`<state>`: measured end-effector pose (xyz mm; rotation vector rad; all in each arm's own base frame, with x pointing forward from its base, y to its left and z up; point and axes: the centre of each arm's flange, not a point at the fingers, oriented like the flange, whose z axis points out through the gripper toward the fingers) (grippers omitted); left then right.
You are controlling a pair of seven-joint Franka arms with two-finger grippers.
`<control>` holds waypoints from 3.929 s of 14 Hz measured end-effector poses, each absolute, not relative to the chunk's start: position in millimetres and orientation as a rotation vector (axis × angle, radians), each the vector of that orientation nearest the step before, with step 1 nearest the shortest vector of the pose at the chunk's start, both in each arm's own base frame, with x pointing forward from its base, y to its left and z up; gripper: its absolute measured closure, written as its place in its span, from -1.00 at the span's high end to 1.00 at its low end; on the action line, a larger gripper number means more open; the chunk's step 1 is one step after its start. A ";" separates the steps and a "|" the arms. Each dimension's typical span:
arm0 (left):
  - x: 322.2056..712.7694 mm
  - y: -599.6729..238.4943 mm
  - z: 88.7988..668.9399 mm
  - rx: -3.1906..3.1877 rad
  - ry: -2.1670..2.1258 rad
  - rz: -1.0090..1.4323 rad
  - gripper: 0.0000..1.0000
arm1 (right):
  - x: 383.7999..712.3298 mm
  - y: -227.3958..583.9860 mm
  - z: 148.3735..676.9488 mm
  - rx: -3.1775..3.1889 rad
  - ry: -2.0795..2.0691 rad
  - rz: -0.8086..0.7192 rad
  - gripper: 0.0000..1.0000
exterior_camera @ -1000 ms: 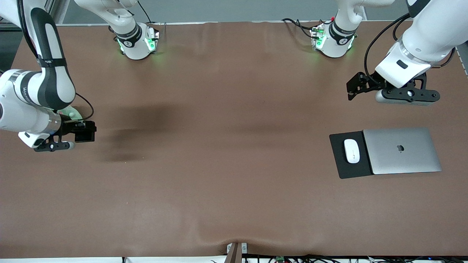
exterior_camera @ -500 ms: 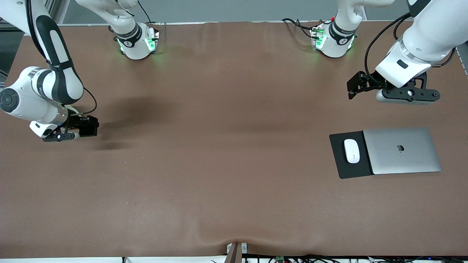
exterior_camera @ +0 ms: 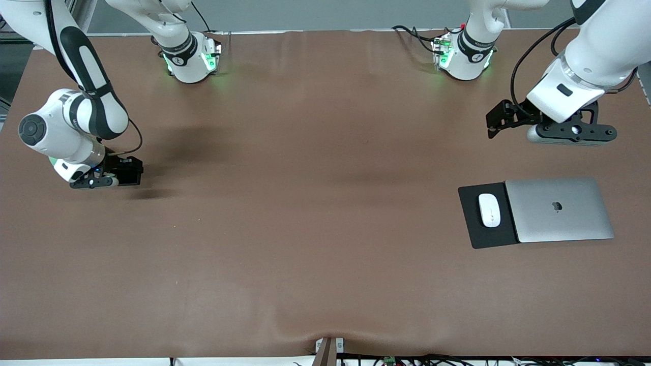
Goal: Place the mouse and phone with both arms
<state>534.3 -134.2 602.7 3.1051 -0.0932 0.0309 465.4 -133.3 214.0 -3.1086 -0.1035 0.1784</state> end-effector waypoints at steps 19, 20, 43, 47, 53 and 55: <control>541.9 -105.3 616.3 3.118 -0.019 0.080 1.00 | 442.5 -125.6 174.8 -3.132 -0.023 0.163 1.00; 541.7 -106.4 616.7 3.118 -0.023 0.081 1.00 | 442.8 -125.4 175.5 -3.131 -0.028 0.165 1.00; 541.8 -108.7 625.9 3.116 -0.030 0.111 1.00 | 550.1 -53.6 598.4 -3.135 0.166 0.054 1.00; 540.9 -110.4 630.9 3.113 -0.035 0.126 1.00 | 551.1 -44.6 622.2 -3.139 0.140 -0.005 1.00; 542.5 -104.4 645.8 3.106 -0.047 0.174 1.00 | 554.1 -43.1 633.6 -3.140 0.143 -0.044 1.00; 543.4 -102.1 647.5 3.106 -0.061 0.180 1.00 | 555.3 -43.0 631.4 -3.141 0.146 -0.038 1.00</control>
